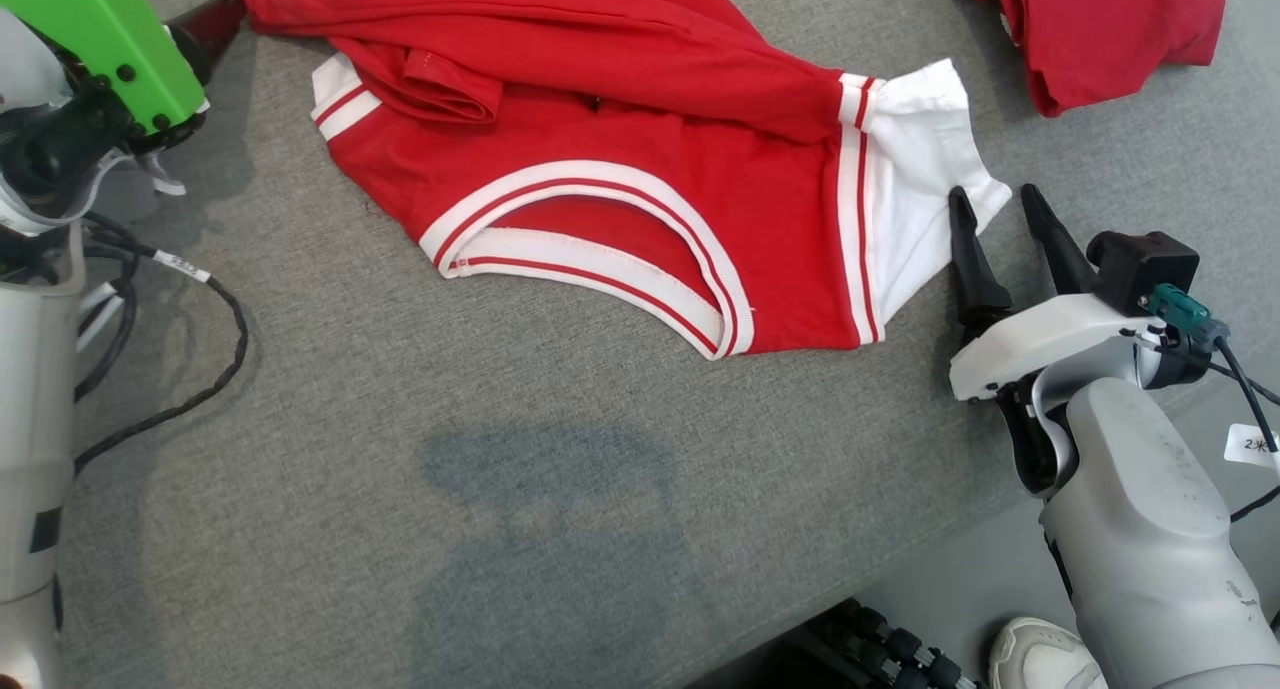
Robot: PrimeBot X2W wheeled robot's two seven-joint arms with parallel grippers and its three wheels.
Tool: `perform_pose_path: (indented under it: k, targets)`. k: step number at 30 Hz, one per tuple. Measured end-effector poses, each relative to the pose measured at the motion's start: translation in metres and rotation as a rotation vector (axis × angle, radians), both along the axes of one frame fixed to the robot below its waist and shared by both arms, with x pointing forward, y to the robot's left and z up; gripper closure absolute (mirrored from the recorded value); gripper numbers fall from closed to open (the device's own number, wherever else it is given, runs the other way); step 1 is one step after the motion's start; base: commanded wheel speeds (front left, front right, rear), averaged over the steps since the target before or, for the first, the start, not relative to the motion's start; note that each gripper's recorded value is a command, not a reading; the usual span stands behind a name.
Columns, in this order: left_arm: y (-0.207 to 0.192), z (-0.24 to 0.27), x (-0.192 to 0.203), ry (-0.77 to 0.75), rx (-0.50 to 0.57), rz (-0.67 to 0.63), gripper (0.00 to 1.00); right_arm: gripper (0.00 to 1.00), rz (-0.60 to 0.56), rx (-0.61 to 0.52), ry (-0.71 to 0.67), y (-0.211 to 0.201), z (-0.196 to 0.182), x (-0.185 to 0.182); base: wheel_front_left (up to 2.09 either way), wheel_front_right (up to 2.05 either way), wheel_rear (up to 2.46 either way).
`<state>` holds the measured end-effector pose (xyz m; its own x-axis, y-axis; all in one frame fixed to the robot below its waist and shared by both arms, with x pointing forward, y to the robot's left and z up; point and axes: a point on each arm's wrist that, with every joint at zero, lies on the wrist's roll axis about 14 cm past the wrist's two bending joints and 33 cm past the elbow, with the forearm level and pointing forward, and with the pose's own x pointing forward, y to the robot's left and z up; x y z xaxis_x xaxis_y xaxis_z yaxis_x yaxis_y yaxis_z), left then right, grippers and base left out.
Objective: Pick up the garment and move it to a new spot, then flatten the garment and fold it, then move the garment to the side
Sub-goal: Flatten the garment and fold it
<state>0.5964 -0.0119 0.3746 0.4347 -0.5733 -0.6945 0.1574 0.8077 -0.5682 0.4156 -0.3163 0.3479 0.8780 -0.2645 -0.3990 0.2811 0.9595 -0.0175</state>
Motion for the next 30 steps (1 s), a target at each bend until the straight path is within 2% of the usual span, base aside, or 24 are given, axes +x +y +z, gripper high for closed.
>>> perform_pose_path:
  k: [6, 13, 23, 30]
  targets:
    - [0.018, 0.009, 0.004, 0.001, 0.001, 0.036, 0.0, 0.0, 0.003, 0.005, -0.006, 0.001, 0.001, 0.0, 0.0, 0.0, 0.0]
    - [-0.001, 0.023, -0.007, 0.048, -0.112, 0.021, 0.0, 0.0, 0.007, 0.006, -0.004, 0.002, 0.0, 0.001, 0.0, 0.0, 0.0]
    - [-0.014, 0.011, -0.01, 0.063, -0.117, -0.004, 0.0, 0.0, 0.005, -0.004, 0.002, -0.001, -0.003, 0.0, 0.0, 0.0, 0.0]
    - [-0.024, 0.018, -0.008, 0.064, -0.158, -0.003, 0.0, 0.0, 0.002, -0.002, -0.001, -0.001, -0.002, -0.001, 0.0, 0.0, 0.0]
